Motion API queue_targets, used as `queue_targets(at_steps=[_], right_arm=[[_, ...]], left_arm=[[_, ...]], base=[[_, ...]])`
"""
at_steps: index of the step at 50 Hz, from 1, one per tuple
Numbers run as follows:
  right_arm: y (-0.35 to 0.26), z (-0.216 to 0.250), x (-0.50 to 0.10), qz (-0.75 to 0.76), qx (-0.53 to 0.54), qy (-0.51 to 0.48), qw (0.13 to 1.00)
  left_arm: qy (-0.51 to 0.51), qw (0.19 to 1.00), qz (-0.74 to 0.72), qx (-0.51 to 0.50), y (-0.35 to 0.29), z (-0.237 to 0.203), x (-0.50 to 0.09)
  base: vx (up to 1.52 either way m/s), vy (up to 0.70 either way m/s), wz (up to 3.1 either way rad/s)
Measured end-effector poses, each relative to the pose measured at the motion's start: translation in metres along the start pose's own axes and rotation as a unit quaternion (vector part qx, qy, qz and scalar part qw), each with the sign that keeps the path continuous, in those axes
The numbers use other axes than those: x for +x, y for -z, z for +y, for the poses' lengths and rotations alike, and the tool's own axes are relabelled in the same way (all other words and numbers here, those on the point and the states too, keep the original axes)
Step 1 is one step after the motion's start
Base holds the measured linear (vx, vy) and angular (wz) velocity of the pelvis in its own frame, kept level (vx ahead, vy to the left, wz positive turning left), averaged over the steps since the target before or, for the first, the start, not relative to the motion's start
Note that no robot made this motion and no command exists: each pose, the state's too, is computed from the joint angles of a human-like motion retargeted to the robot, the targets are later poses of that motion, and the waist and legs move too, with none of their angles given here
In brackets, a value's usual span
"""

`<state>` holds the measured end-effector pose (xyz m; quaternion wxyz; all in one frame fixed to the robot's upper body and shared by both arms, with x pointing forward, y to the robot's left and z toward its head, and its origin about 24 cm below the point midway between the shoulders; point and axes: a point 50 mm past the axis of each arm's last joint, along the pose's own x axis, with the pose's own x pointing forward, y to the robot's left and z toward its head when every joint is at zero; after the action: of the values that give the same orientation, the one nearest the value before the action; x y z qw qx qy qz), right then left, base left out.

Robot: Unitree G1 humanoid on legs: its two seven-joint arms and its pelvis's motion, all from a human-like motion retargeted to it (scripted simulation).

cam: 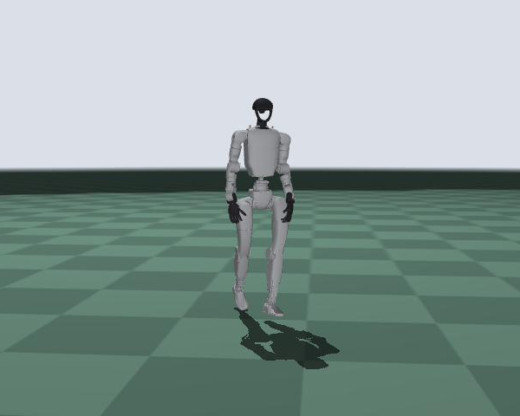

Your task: Walk run

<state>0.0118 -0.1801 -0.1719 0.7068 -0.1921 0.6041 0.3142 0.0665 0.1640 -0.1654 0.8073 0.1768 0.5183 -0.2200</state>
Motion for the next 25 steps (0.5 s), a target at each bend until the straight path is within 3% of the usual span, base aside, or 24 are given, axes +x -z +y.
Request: queue_targets(at_steps=[5, 10, 15, 25], right_arm=[[-0.007, 0.002, 0.001, -0.022, 0.016, 0.022, 0.999], [-0.018, -0.022, -0.006, -0.062, -0.033, 0.119, 0.99], [-0.032, -0.031, -0.014, -0.147, 0.03, 0.182, 0.972], [-0.036, -0.027, -0.017, -0.178, 0.094, 0.204, 0.958]], left_arm=[[0.014, 1.0, 0.025, -0.01, 0.012, 0.008, -0.004], [0.068, 0.996, 0.045, -0.019, 0.022, 0.001, -0.005], [0.117, 0.991, 0.053, -0.021, 0.028, -0.016, -0.007], [0.15, 0.985, 0.077, 0.026, 0.026, -0.028, -0.004]], base=[[0.97, -0.18, -0.46], [0.74, -0.12, -0.35], [0.75, -0.16, 0.88], [0.68, -0.28, 0.54]])
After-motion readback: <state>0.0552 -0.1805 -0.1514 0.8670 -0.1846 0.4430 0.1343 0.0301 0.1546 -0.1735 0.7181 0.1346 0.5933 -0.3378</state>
